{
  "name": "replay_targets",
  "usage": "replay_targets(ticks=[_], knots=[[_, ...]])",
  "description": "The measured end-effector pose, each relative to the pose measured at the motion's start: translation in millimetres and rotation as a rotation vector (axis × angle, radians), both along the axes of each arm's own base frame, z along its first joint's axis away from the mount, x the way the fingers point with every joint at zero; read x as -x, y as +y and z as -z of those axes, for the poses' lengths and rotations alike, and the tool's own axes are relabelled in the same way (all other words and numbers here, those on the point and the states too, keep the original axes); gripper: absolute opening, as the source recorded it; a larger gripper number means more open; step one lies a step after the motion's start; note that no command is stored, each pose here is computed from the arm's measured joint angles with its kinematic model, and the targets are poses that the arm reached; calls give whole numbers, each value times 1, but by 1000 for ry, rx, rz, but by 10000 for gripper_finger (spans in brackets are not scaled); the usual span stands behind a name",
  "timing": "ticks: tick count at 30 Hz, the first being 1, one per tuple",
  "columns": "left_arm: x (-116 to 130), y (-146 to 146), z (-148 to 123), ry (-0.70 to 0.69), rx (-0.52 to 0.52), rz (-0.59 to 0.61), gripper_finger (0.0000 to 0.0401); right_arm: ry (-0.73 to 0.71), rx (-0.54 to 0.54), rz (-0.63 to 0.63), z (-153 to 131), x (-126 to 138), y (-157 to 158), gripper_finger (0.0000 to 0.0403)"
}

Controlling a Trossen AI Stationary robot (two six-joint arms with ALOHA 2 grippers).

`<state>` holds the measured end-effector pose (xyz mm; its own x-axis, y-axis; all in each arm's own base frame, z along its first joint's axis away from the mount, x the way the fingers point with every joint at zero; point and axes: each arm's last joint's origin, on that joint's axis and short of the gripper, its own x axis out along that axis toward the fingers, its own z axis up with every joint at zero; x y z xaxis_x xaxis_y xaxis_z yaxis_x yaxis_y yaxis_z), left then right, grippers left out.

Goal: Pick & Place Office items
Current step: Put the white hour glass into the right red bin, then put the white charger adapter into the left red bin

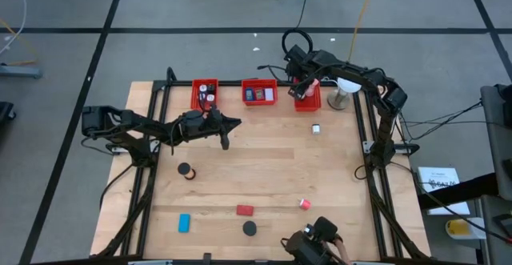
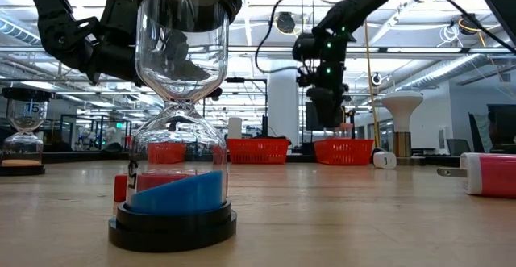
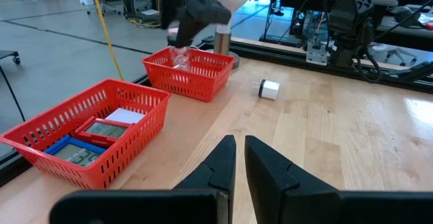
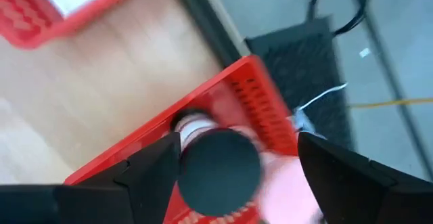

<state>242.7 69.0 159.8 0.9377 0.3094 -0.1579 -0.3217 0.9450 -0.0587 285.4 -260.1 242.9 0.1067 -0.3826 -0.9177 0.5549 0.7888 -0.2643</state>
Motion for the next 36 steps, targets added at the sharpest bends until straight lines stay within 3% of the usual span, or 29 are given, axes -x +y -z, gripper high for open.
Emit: replay_targets(ticks=[7,13,21,23,28,36], knots=[[0,0,0,0,0,0,37,-57,148,-31,-43,5,19,277],[0,0,0,0,0,0,37,-256,96,-62,-61,18,50,201],[0,0,0,0,0,0,37,-528,148,-175,-22,34,112,35],[0,0,0,0,0,0,37,-594,160,-197,-15,38,128,10],[0,0,0,-2,8,0,37,-754,175,-253,3,49,163,21],[0,0,-1,-71,177,-26,37,-937,261,-292,34,72,191,2]])
